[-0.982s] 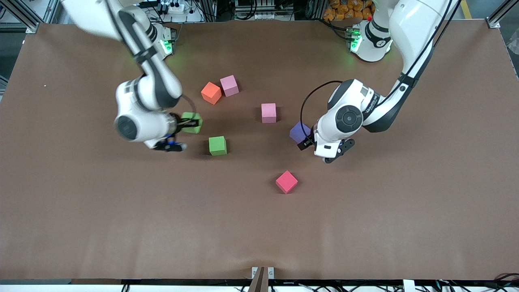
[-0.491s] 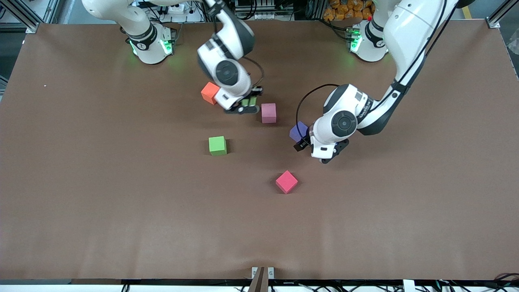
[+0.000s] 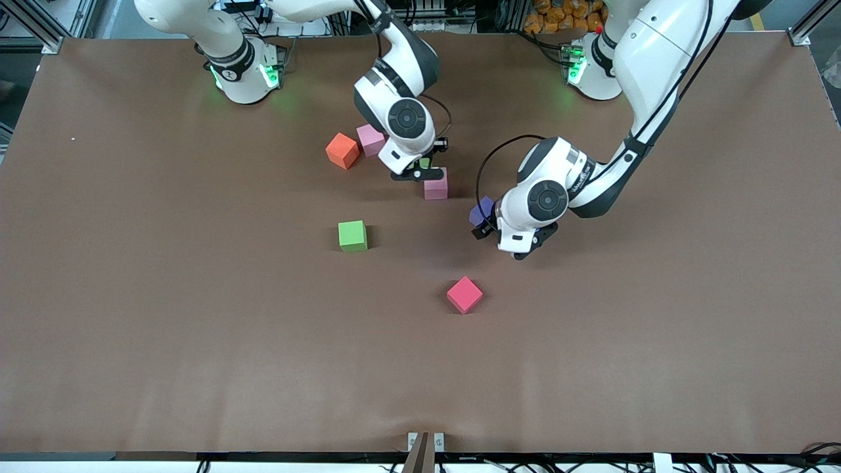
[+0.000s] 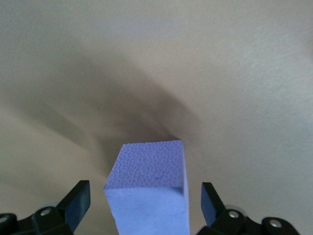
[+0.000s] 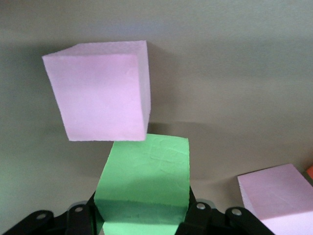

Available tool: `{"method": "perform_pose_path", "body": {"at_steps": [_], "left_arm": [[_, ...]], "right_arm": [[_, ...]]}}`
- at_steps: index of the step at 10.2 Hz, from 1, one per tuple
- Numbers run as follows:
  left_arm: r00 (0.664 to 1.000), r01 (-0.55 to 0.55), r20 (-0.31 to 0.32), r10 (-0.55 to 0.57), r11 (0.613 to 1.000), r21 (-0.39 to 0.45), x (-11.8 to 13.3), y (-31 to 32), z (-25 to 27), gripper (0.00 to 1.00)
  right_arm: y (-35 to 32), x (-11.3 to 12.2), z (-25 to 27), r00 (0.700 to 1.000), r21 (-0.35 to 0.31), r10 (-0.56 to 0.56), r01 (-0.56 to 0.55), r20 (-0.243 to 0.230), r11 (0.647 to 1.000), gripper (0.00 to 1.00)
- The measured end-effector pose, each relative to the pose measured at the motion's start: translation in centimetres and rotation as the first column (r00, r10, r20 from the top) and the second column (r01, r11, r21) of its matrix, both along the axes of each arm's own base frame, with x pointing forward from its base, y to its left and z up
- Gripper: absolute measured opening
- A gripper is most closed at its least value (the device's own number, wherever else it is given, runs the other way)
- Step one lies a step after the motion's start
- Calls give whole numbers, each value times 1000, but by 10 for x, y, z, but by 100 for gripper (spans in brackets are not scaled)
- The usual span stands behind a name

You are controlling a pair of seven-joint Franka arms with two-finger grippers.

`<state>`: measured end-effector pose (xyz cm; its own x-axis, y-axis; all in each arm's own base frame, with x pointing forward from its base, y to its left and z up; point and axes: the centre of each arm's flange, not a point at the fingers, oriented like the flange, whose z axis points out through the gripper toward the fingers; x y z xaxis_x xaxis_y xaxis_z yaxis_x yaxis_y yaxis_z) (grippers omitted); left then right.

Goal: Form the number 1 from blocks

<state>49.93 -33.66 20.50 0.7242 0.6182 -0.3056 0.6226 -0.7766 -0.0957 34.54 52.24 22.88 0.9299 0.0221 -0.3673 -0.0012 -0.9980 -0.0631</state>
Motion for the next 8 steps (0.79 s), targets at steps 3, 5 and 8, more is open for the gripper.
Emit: {"method": "perform_pose_path", "body": {"at_steps": [3, 5, 8], "left_arm": [[1000, 8, -11, -8, 1000, 5, -6, -1, -5, 100], [1000, 8, -17, -8, 1000, 6, -7, -1, -8, 100], [1000, 6, -28, -6, 1000, 3, -9, -1, -16, 100]], "right_arm": [[15, -16, -7, 1000, -2, 16, -16, -1, 1000, 62], [21, -9, -13, 1000, 5, 10, -10, 10, 1000, 62], [26, -1, -21, 1000, 6, 5, -5, 15, 1000, 62]]}}
